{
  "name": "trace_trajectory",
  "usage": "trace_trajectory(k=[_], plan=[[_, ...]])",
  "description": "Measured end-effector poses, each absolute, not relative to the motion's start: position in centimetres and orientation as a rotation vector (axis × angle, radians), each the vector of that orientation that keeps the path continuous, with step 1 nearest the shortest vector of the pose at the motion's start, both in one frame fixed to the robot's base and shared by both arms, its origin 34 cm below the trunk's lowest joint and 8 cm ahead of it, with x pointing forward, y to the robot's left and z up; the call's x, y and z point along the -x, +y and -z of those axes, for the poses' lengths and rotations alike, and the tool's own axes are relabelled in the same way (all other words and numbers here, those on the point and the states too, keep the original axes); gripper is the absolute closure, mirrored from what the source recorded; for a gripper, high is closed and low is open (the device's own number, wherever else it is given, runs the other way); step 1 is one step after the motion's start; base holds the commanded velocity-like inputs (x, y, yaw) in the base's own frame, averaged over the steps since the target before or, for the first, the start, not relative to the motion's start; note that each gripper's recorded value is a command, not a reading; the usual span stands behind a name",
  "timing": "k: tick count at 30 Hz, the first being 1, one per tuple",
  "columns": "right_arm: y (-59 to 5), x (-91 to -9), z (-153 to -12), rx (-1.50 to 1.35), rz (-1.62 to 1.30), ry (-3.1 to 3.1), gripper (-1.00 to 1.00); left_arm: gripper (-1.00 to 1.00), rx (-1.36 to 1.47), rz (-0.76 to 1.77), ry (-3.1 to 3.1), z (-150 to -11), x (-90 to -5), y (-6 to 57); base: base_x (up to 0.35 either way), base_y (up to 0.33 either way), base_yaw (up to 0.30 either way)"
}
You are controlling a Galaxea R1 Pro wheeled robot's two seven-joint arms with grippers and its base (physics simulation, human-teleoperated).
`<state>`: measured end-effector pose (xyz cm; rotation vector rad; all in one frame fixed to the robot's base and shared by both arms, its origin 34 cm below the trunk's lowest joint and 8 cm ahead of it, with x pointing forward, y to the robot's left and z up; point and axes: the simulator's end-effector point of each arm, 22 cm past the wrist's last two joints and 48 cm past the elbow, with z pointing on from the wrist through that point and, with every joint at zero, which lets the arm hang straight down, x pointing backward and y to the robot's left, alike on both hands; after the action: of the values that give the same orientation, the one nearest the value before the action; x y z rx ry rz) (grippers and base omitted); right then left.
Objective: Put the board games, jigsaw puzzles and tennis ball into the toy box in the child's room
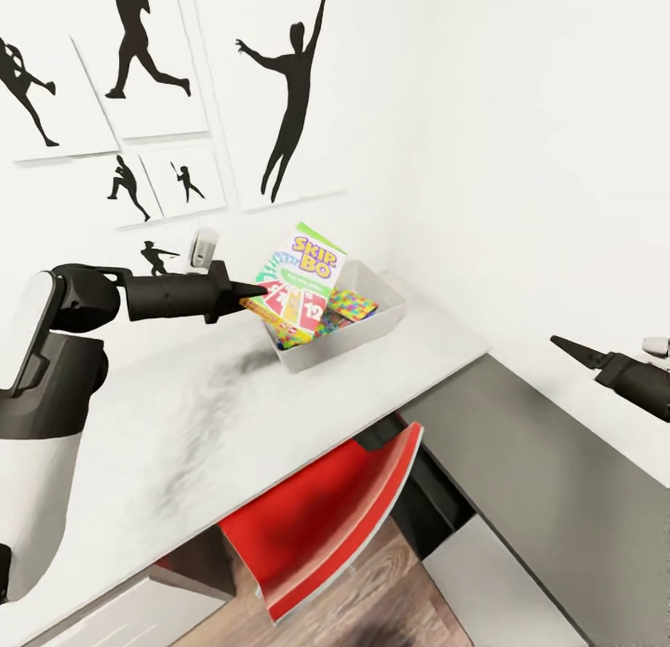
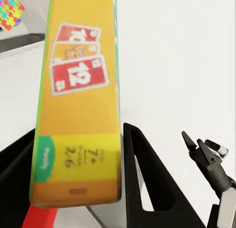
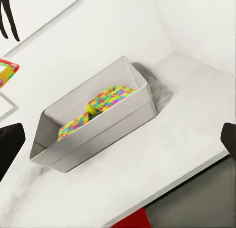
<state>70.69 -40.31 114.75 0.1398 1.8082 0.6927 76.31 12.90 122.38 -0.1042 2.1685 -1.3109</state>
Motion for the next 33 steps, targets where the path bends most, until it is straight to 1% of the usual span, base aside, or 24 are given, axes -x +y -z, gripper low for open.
trace_trajectory(k=[4,8,12,15,33], plan=[[-39.0,-70.8,-114.6,-0.113,-0.709,1.822,-1.00,1.00,0.106,1.295,2.168,-122.6,-76.2,13.5,0.058,0.189,-0.143],[-38.2,-70.7,-114.3,-0.096,-0.724,1.822,-1.00,1.00,0.103,1.286,2.166,-122.7,-76.2,13.8,0.125,0.264,-0.044],[-37.9,-70.6,-114.2,-0.088,-0.728,1.818,-1.00,1.00,0.097,1.280,2.166,-122.8,-76.1,13.8,0.175,0.277,-0.012],[-37.9,-70.5,-114.4,-0.082,-0.732,1.819,-1.00,1.00,0.094,1.271,2.171,-122.7,-76.1,13.8,0.140,0.186,-0.174],[-37.7,-70.1,-115.5,-0.096,-0.766,1.838,-1.00,1.00,0.083,1.243,2.159,-123.8,-75.6,14.6,0.012,0.016,-0.228]])
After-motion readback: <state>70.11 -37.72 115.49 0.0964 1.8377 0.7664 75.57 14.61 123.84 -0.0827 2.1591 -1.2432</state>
